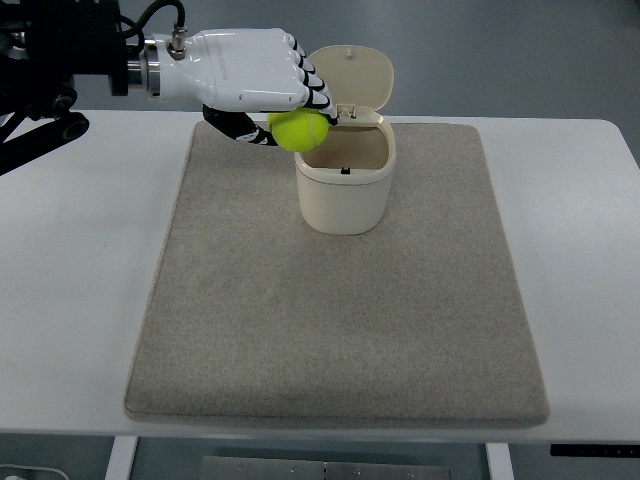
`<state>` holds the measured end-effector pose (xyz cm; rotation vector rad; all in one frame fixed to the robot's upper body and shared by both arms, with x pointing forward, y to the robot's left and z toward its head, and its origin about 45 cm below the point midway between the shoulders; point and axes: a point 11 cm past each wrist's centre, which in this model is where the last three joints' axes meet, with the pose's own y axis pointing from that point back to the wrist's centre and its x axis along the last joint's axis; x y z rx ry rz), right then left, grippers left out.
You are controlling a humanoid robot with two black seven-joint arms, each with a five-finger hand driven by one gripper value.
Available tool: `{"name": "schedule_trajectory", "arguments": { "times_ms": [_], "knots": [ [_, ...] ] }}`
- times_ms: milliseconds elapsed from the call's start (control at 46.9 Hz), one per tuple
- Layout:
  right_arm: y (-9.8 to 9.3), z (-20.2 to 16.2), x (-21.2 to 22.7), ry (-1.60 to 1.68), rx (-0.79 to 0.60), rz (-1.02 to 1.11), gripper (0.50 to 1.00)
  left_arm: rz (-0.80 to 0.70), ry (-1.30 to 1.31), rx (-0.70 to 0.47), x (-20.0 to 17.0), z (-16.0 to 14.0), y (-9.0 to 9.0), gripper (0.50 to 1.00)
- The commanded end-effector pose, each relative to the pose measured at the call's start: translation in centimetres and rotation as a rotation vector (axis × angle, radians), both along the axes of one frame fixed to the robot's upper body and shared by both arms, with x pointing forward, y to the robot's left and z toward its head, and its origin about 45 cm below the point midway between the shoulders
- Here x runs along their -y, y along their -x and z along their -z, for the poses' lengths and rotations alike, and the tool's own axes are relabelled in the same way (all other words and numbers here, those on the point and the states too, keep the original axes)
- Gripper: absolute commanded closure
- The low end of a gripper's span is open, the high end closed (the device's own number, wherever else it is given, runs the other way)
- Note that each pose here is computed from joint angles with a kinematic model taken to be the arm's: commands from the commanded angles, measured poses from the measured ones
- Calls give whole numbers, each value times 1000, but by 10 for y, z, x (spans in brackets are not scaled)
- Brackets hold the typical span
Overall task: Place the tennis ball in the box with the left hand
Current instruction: 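Carry the held ball with the left hand over the open bin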
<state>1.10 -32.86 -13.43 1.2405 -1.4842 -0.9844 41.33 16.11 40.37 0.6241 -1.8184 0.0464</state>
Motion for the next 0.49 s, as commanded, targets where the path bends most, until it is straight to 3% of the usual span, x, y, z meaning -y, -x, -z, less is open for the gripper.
{"name": "schedule_trajectory", "arguments": {
  "times_ms": [0, 256, 469],
  "knots": [
    [0, 0, 0, 0, 0, 1, 562, -9, -2, -8, 6, 2, -7, 1000],
    [0, 0, 0, 0, 0, 0, 562, -24, 8, -29, 22, 11, -21, 1000],
    [0, 0, 0, 0, 0, 0, 562, -16, 10, -44, 31, 19, -23, 1000]
  ]
}}
